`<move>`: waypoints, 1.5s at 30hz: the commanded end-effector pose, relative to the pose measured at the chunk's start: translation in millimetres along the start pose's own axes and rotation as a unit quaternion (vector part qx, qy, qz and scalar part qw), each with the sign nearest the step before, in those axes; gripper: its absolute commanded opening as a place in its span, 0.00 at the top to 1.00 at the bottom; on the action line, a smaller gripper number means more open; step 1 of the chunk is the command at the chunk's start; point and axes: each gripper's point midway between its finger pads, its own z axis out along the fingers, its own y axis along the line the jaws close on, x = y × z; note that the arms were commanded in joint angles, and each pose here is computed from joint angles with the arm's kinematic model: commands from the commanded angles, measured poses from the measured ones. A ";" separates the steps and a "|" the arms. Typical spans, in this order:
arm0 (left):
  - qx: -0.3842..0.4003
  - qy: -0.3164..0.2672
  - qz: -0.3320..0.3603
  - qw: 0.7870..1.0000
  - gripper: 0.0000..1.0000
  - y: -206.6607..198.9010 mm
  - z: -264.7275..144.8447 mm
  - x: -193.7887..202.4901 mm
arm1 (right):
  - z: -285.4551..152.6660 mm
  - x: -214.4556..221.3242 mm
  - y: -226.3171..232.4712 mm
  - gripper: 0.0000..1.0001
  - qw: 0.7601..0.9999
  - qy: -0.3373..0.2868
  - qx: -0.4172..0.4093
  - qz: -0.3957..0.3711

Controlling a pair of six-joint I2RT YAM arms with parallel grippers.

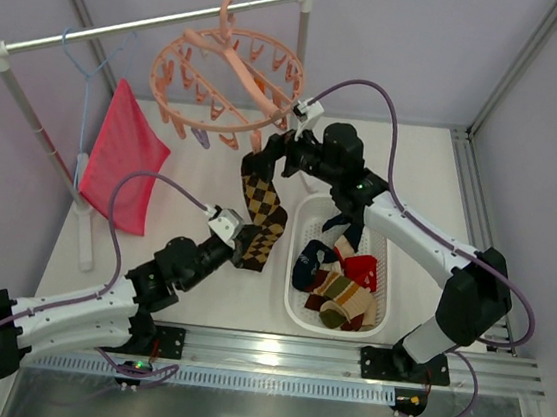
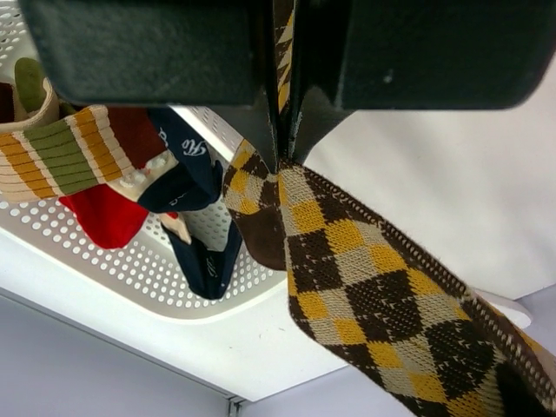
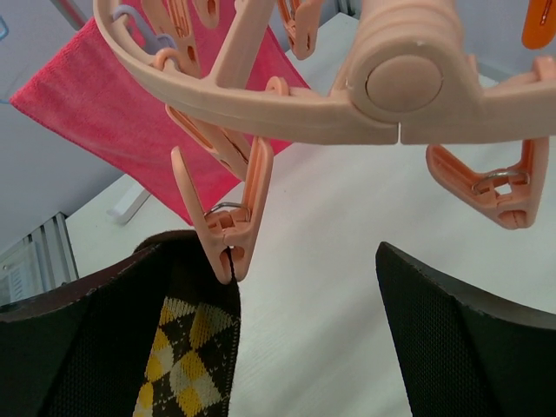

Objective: Remove the socks clipped to the hanger

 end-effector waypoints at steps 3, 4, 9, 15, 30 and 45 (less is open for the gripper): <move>0.017 -0.016 -0.002 1.000 1.00 -7.5 5.0 -16.0 | 4.5 -55.6 23.5 0.02 0.997 -0.065 -0.040 -0.029; 0.017 -0.017 -0.003 1.000 1.00 -7.8 4.9 -17.3 | 5.8 -57.4 25.5 0.02 0.996 -0.067 -0.042 -0.030; 0.017 -0.021 -0.004 1.000 1.00 -7.4 3.3 -19.6 | 13.0 -64.3 30.7 0.02 0.996 -0.074 -0.052 -0.030; 0.017 -0.023 -0.005 1.000 1.00 -7.0 1.9 -20.2 | 22.2 -61.3 39.4 0.04 0.995 -0.076 -0.062 -0.030; 0.022 -0.026 -0.007 0.999 1.00 -8.8 0.8 -23.5 | 27.0 -66.8 39.1 0.96 0.994 -0.097 -0.038 -0.034; 0.017 -0.023 -0.006 1.000 1.00 -7.3 2.2 -22.1 | 18.8 -57.3 27.8 0.16 0.995 -0.091 -0.001 -0.042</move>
